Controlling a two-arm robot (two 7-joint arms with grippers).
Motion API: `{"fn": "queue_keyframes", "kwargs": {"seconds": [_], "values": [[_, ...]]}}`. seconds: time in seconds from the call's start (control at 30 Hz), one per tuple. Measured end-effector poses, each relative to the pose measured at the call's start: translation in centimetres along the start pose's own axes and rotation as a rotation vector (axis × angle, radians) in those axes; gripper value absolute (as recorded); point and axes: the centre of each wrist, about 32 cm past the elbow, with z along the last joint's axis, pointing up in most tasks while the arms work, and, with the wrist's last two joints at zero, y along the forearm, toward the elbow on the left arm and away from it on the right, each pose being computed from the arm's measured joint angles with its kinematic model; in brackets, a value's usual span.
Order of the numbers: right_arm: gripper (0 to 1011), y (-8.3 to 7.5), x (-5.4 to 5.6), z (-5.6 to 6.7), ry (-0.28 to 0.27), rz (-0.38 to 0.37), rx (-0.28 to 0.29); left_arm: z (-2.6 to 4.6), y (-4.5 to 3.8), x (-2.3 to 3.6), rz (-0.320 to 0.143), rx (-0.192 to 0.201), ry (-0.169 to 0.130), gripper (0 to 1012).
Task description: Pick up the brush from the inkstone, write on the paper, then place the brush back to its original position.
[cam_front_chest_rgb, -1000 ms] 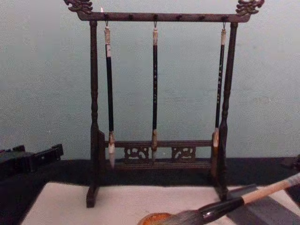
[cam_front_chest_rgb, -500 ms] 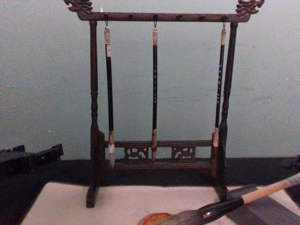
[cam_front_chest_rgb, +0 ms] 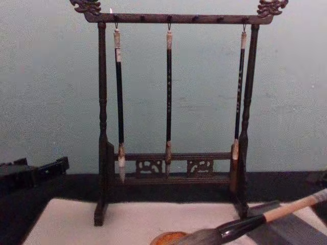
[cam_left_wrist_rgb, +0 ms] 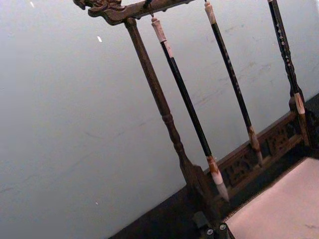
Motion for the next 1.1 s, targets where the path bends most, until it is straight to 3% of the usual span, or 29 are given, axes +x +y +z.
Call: {"fn": "queue_keyframes", "kwargs": {"seconds": [0.3, 0.77, 1.1], "values": [[682, -0.02, 0.00, 0.01, -0.001, 0.000, 0.001, 0.00, 0.00, 0.00, 0.000, 0.000, 0.000, 1000], [220, -0.01, -0.01, 0.01, -0.001, 0.001, 0.000, 0.00, 0.00, 0.00, 0.000, 0.000, 0.000, 1002], [205, -0.01, -0.01, 0.01, -0.001, 0.001, 0.000, 0.00, 0.00, 0.00, 0.000, 0.000, 0.000, 1002]]}}
